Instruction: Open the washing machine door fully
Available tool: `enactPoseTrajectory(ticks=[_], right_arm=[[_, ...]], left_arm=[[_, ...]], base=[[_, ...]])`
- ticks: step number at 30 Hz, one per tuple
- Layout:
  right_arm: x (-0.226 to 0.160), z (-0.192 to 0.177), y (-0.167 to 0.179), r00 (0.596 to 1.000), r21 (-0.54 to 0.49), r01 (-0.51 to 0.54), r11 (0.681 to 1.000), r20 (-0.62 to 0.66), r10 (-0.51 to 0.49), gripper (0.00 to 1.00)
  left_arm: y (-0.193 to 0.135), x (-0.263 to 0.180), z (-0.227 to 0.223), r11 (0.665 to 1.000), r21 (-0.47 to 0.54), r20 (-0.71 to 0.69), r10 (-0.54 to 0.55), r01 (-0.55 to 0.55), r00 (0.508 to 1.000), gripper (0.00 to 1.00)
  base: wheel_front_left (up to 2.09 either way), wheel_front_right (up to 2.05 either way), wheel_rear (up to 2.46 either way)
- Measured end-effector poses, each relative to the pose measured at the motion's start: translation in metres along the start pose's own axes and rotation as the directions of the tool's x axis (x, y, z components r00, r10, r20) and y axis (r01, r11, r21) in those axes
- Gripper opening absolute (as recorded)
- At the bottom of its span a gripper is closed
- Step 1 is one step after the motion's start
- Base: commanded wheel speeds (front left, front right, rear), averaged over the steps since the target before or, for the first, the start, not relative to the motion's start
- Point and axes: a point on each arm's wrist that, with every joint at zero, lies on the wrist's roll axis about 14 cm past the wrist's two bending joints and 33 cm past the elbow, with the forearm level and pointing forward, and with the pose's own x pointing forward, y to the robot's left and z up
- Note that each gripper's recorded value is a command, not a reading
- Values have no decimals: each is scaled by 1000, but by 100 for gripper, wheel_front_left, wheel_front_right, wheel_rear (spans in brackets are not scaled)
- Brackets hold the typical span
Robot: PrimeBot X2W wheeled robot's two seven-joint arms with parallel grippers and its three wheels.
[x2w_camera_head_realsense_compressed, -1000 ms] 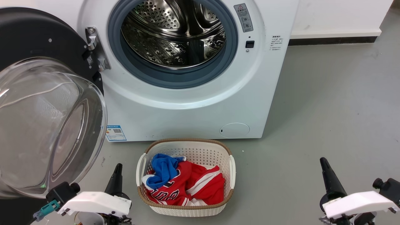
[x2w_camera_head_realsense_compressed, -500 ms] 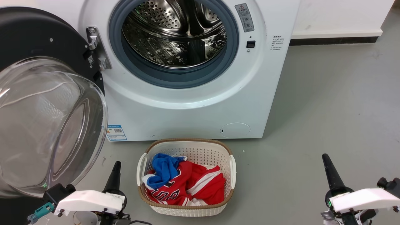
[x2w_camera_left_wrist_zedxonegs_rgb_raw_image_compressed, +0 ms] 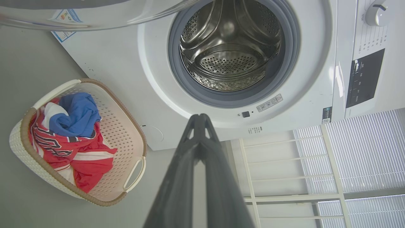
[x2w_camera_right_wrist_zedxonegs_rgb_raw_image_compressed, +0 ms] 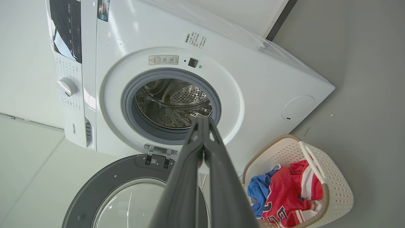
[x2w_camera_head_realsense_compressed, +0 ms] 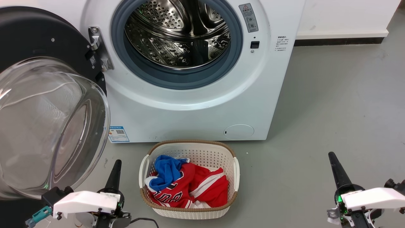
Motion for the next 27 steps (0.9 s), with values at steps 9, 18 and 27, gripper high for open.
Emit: enactPoseTrajectory(ticks=[9,18,27], right_arm=[[3,2,1,1000,87,-5,996,5,4,0],[5,4,2,1000,164,-10,986,9,9,0],[7,7,5,1000,228,-21,973,16,18,0]], left_arm=[[-2,0,4,996,-82,7,-14,15,1000,0],[-4,0,7,987,-155,14,-30,31,999,0],[-6,0,10,975,-216,26,-43,48,999,0]], base=[[0,0,0],[0,0,0],[0,0,0]])
